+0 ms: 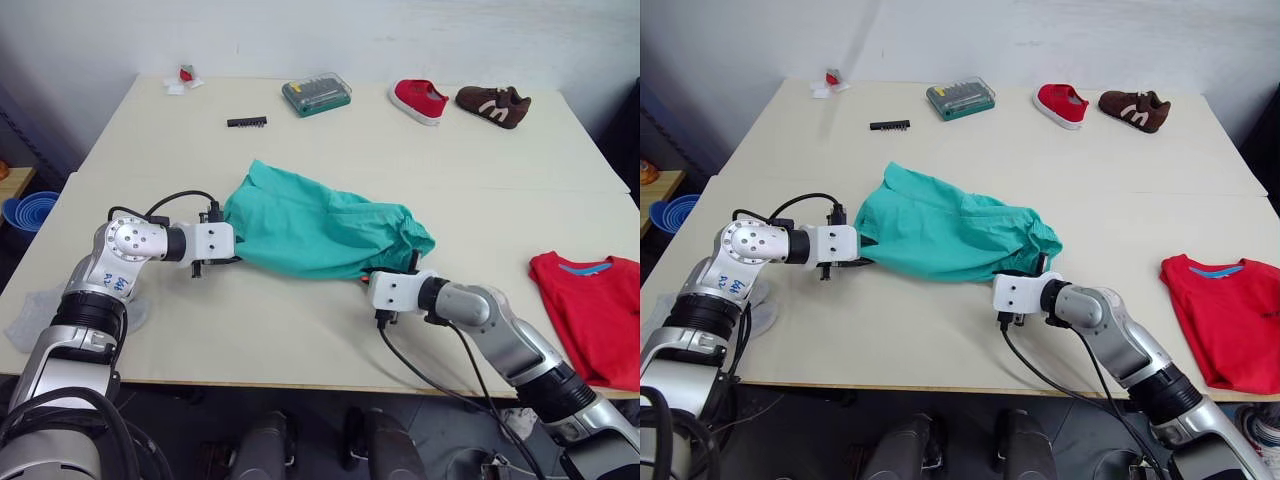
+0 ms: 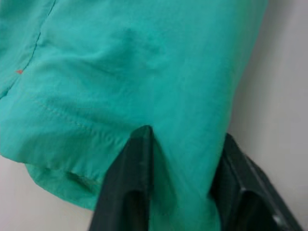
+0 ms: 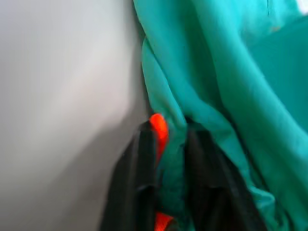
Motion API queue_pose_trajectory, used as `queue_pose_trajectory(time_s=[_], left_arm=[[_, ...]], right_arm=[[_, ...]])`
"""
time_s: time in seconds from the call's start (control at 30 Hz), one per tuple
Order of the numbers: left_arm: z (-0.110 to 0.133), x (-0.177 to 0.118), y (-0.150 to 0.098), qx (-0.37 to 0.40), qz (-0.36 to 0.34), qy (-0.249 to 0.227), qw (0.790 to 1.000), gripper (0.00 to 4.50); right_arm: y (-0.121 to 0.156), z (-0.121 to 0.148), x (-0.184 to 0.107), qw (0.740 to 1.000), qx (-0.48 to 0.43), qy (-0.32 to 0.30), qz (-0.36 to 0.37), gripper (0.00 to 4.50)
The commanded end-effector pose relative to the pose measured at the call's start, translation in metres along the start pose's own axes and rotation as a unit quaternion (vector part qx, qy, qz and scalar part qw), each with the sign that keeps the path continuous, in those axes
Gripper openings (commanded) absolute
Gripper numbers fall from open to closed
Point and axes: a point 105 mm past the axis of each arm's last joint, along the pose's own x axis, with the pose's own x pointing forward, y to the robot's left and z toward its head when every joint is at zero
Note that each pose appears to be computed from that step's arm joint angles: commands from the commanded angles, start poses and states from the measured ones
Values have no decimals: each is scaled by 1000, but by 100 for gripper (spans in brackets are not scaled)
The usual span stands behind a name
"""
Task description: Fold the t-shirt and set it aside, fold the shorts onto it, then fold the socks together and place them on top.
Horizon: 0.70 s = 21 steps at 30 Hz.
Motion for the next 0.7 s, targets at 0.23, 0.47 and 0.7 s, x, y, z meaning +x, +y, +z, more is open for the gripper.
queue_pose_trajectory(time_s=[0.23,0.47,0.7], left_arm=[[26,-24,-28,-69,-105,-88,988,2],[53,-50,-87,-84,-200,-105,971,2],[55,-39,-99,-135,-159,-97,973,2]], right_arm=[[6,10,-54,996,16,-56,72,0],[39,28,-96,985,13,-103,138,0],[42,12,-96,991,9,-67,115,0]])
